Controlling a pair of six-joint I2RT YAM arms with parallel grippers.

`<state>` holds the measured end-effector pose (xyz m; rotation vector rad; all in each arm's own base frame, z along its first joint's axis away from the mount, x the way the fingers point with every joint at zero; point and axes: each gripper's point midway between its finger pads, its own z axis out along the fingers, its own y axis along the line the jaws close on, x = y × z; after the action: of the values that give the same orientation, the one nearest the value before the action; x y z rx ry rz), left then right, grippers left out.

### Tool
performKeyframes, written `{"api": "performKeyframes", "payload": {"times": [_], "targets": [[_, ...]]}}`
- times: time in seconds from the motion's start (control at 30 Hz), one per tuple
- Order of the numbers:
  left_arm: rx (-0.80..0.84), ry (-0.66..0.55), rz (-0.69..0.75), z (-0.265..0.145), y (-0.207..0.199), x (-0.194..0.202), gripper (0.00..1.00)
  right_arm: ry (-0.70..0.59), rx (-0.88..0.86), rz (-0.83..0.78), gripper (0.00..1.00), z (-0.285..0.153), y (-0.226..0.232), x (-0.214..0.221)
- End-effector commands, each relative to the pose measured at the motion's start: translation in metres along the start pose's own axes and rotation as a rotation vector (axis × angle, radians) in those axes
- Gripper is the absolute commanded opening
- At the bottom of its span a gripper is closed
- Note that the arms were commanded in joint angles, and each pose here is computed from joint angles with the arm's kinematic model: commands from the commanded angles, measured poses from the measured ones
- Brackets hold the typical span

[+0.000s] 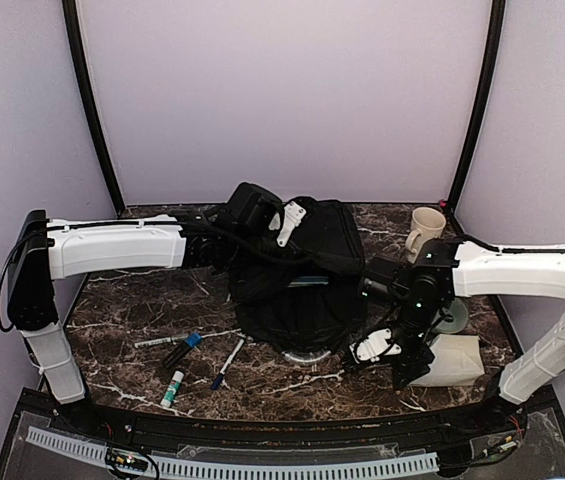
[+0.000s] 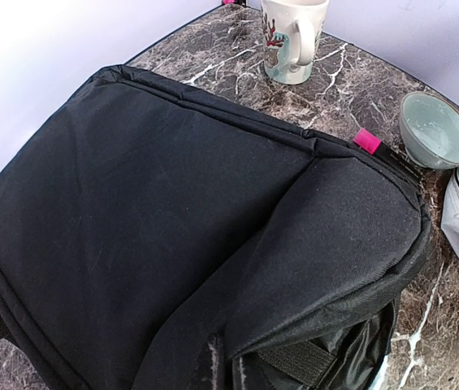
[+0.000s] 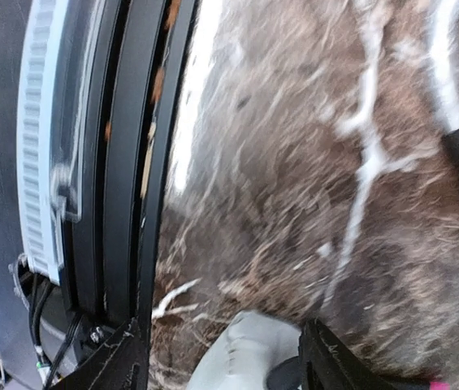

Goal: Pack the student bag
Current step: Move the pencil case to the center of the board.

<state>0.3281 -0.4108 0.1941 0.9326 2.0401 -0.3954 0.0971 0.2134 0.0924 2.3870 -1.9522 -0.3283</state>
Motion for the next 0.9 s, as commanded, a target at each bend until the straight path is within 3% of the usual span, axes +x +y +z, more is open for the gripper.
{"api": "performKeyframes", "payload": {"times": [0.0,0.3,0.43,0.6,0.7,0.87], "targets": [[-0.043,-0.014,-0.012,0.0,0.012,-0.002,0.0,0.129,-0.034,0.05,0.99,0.012,0.012,0.051],[-0.039,-0.006,-0.008,0.002,0.011,-0.001,0.0,0.088,0.007,0.118,1.0,0.007,0.002,0.065],[-0.036,-0.006,-0.008,0.002,0.011,0.0,0.0,0.152,0.059,0.189,1.0,0.014,-0.011,0.086],[-0.043,-0.007,-0.007,0.001,0.012,-0.001,0.0,0.207,0.062,0.163,1.0,0.022,-0.003,0.108],[-0.045,-0.007,-0.006,0.002,0.013,-0.001,0.0,0.21,0.064,0.155,0.88,0.025,-0.003,0.109],[-0.047,-0.002,-0.009,0.003,0.013,0.001,0.0,0.15,-0.004,0.182,0.53,0.031,-0.003,0.092]]}}
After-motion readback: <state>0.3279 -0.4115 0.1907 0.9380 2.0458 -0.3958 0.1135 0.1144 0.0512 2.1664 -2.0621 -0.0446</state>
